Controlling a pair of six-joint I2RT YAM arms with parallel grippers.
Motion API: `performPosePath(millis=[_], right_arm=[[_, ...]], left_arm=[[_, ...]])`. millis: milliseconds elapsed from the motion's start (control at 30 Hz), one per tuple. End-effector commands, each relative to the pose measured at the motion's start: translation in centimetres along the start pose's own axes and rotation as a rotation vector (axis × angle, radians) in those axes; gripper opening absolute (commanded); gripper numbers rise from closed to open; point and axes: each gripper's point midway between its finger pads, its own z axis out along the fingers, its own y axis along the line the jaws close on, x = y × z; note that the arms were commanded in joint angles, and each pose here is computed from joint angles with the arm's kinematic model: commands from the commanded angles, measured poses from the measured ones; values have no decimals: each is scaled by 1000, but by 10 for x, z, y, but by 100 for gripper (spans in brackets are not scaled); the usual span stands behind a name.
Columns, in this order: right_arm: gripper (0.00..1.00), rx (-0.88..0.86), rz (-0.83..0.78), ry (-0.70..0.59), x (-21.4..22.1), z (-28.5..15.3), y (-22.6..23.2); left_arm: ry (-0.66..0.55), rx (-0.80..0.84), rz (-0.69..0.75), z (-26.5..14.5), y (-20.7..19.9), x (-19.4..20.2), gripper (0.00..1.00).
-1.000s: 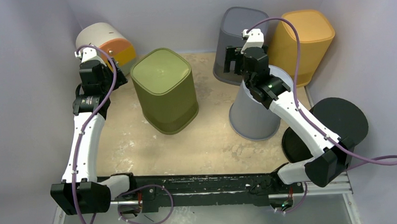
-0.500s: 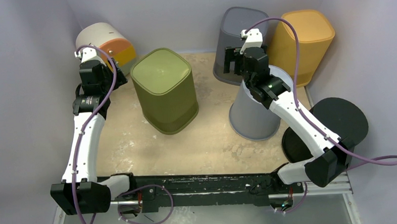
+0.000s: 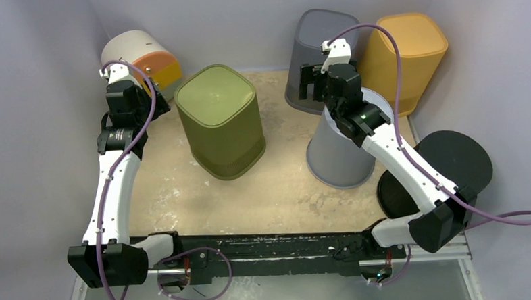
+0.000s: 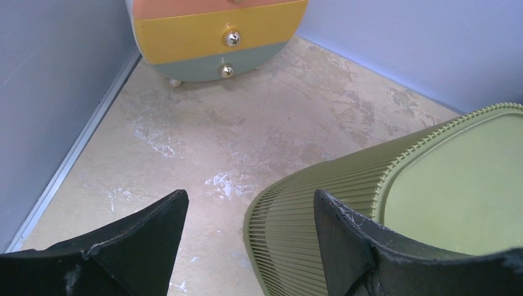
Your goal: Turn the large container upside down
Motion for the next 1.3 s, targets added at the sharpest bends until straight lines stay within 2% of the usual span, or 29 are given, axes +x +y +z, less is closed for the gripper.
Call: performPosePath(millis=[0,600,833,1000,1100,1267], right_arm=[[100,-25,4,-46,-15,-10,1],[100,-161,-88,-17,-9,-11,22],[100,61,-113,-105,-51,8,-26],[100,136,-29,-185,-80,22,-74],[100,197,-16,-216,-88,27,-97],[100,269,-1,-201,-86,35,-130]], left_arm=[[-66,9,-3,-8,-3,-19,72],[-55,0,39,-1,1,-8,72],[-88,64,74,19,-20,-36,72],[-210,157,62,16,-48,-89,72],[-260,220,61,17,-65,-111,72],[-257,250,100,31,-75,-119,73]])
